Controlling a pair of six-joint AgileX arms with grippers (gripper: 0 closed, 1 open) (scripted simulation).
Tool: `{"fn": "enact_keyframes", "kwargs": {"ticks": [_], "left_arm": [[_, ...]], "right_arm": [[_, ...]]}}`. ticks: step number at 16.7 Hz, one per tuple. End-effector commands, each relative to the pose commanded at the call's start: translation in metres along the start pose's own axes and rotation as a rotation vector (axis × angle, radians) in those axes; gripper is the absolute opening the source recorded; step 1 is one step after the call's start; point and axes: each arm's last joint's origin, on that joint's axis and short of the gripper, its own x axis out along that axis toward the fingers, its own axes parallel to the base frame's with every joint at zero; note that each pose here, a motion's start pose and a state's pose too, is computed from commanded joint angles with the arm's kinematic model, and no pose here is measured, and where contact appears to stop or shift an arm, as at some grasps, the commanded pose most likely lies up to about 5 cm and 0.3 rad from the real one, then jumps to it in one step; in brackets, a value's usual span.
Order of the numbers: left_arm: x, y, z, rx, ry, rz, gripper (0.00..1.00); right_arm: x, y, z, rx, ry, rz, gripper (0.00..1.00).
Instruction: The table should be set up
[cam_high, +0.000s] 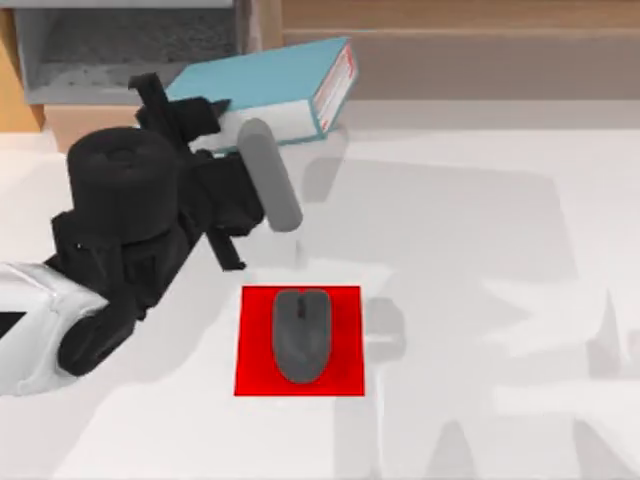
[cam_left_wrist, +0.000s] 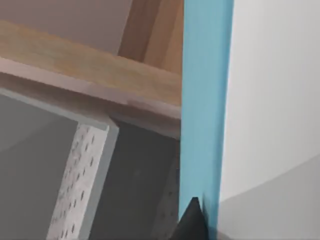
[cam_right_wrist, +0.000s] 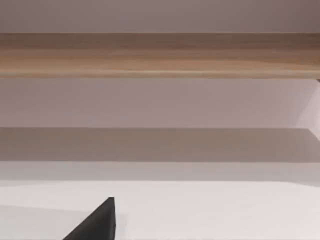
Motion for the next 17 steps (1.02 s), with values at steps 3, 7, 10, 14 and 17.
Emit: {"fn": "enact_keyframes", "kwargs": {"ticks": [3,7,10,14,17], "left_arm": [[0.001,0.006,-0.039,0.123,0.102,0.016,0.0],[0.02,0.018,-0.076,0.24,0.217,0.025,0.0],[0.041,0.023,-0.091,0.285,0.257,0.021,0.0],[0.053,0.022,-0.097,0.3,0.267,0.008,0.0],[0.053,0.022,-0.097,0.3,0.267,0.008,0.0]], "right_arm": [[0.0,0.0,0.0,0.0,0.0,0.0,1.0],[0.0,0.0,0.0,0.0,0.0,0.0,1.0],[0.0,0.0,0.0,0.0,0.0,0.0,1.0],[0.0,0.0,0.0,0.0,0.0,0.0,1.0],[0.0,0.0,0.0,0.0,0.0,0.0,1.0]]}}
